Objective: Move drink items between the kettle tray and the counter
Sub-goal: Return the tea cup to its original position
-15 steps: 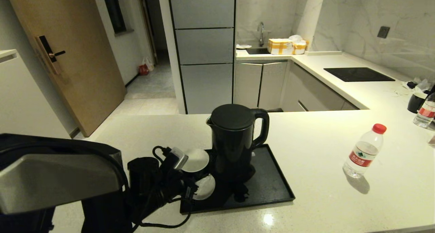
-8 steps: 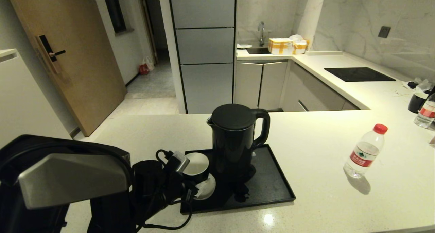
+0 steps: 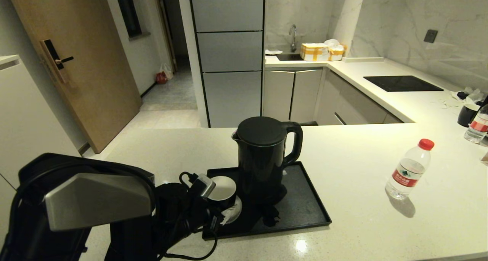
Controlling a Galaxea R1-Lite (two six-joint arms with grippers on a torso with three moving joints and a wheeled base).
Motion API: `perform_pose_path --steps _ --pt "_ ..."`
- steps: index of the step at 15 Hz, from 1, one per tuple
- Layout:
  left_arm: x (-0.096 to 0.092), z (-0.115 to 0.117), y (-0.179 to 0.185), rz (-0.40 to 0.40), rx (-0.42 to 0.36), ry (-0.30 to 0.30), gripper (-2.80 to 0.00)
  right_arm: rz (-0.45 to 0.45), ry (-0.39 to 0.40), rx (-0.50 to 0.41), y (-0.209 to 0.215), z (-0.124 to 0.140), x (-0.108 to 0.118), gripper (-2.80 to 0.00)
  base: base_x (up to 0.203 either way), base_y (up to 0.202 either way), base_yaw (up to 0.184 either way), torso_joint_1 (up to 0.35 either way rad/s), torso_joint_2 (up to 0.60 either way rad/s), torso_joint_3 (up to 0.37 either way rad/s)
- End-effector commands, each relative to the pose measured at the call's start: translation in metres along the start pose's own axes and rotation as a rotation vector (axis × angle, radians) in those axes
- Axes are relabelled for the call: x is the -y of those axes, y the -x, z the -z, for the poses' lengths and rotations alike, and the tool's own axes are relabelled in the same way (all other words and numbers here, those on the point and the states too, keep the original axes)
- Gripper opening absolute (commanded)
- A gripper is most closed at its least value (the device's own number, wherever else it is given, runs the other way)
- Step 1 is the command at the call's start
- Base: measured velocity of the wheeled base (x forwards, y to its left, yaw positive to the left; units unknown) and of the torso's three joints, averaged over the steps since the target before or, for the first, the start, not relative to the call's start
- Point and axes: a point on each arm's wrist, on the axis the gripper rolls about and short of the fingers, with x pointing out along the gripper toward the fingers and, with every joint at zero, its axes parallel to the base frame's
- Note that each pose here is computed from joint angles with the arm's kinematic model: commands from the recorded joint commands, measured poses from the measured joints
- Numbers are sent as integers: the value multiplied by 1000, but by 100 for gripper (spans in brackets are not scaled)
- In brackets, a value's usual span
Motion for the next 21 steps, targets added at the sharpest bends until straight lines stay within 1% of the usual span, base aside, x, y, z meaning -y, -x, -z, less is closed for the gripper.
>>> perform_pose_path --steps 1,6,7,15,21 --pt "1 1 -1 2 1 -3 -280 -1 0 -4 0 1 0 -280 0 0 0 0 0 0" --pt "1 2 -1 3 0 -2 -280 1 0 -4 0 1 0 -280 0 0 0 0 0 0" --pt "1 3 -1 4 -4 -2 0 0 0 -4 0 1 0 -280 0 0 0 0 0 0" --pt "3 4 -1 10 -10 -4 0 -1 0 -4 0 1 0 -280 0 0 0 0 0 0" --pt "10 8 2 28 -31 -9 0 -1 0 -4 0 1 0 -280 0 0 0 0 0 0"
